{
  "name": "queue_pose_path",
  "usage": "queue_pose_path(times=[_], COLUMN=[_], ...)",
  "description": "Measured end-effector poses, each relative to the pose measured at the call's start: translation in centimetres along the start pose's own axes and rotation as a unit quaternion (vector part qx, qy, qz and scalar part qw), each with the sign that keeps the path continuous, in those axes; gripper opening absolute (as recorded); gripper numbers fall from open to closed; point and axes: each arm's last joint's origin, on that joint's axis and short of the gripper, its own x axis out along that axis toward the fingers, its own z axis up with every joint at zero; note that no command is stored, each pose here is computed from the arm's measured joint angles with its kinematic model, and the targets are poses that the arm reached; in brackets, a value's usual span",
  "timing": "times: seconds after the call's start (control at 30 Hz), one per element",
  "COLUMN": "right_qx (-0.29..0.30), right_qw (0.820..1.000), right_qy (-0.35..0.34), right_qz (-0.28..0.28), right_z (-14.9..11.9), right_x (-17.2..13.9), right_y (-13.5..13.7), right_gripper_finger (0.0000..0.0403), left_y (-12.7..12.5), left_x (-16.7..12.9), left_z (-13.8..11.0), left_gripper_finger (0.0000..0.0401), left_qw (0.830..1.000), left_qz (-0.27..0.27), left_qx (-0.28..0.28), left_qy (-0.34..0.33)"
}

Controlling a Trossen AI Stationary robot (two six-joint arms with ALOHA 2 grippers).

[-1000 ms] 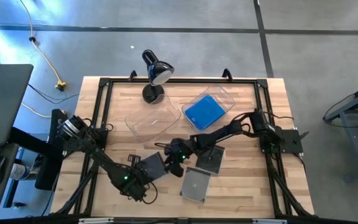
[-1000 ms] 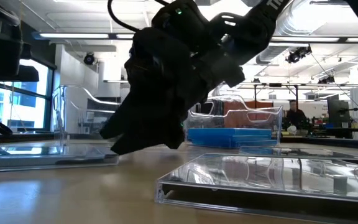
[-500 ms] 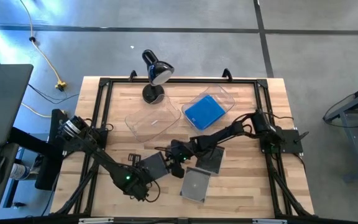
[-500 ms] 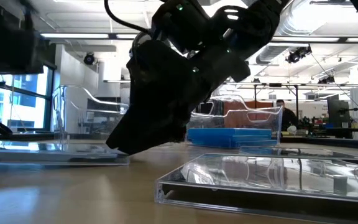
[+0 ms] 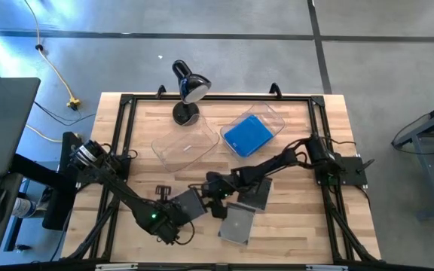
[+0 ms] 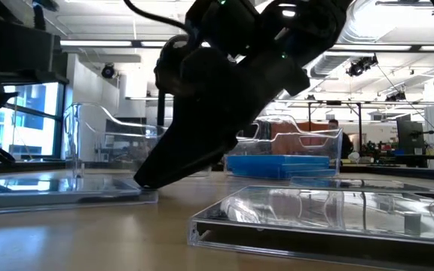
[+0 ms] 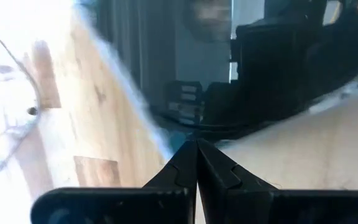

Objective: Pick & place jewel cases by type
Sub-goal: Put the bottom left black CD case into the left transparent bin

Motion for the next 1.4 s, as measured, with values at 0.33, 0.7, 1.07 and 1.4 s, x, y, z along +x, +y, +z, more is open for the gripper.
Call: queue_pose_path(times=[0.33, 0.7, 1.07, 1.4], right_qx=[-0.003, -0.046, -0.13, -0.178], right_qw=[1.0, 0.996, 0.983, 0.974], right_qy=[0.001, -0.022, 0.014, -0.016], right_qz=[-0.003, -0.069, -0.129, -0.137], right_z=[-0.2, 1.4, 0.6, 0.2], right_x=[0.1, -1.8, -2.6, -2.3], right_y=[0.5, 1.3, 4.5, 7.7], right_gripper_finger=[0.0186, 0.0186, 0.0186, 0.0186], left_y=[0.1, 0.8, 3.4, 4.6], left_x=[0.0, -0.5, -7.3, -9.9], left_z=[0.0, 0.0, -2.4, -8.1], left_gripper_finger=[0.0001, 0.0095, 0.0123, 0.0124], left_qw=[1.0, 0.997, 0.987, 0.98], left_qz=[0.006, -0.031, 0.064, -0.002], left_qx=[-0.028, 0.023, -0.003, -0.16], left_qy=[-0.003, 0.069, 0.151, -0.118])
